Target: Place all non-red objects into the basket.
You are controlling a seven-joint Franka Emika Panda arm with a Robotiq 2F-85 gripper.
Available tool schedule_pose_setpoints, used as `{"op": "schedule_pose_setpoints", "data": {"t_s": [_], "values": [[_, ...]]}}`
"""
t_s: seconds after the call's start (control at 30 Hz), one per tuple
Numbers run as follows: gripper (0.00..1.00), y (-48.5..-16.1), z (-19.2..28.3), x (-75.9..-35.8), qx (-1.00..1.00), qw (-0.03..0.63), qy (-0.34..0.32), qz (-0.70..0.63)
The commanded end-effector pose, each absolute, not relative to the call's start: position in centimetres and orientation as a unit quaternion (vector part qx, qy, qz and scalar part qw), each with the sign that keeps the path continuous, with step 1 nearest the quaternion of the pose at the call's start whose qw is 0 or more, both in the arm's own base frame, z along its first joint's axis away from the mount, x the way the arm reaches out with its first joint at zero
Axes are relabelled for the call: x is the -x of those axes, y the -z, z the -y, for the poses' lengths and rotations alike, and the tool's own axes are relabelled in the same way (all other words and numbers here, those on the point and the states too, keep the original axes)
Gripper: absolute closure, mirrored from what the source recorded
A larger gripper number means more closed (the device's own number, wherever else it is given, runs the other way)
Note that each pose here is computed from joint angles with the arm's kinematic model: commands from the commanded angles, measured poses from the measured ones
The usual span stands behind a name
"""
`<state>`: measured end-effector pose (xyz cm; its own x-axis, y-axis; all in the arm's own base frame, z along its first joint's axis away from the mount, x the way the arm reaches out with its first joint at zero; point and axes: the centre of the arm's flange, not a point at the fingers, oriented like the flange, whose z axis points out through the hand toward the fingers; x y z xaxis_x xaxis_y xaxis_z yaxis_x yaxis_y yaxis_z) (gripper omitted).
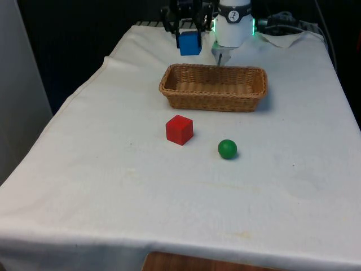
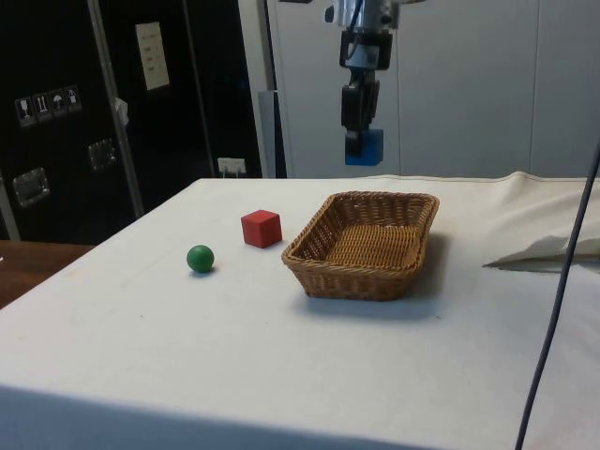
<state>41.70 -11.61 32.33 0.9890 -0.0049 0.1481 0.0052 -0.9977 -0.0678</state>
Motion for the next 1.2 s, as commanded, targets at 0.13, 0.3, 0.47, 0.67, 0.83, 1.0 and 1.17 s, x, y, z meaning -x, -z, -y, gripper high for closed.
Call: {"op": "schedule_pose_setpoints", "data": {"t_s": [0.13,0.3,0.47,0.67,0.83,1.0,1.17], "values": [[0.96,-31.3,11.0,-41.5,0.997,0.031,0.074,-0.003],[0.96,-30.3,10.7,-41.4,0.997,0.031,0.064,0.000],[0.96,-28.8,10.0,-41.3,0.997,0.029,0.068,-0.005],[0.96,-27.2,9.5,-41.1,0.997,0.026,0.069,-0.010],[0.96,-26.0,9.1,-40.9,0.997,0.023,0.071,-0.014],[0.96,-24.8,8.7,-40.7,0.997,0.019,0.074,-0.017],[0.96,-23.9,8.5,-40.6,0.997,0.015,0.075,-0.022]]}}
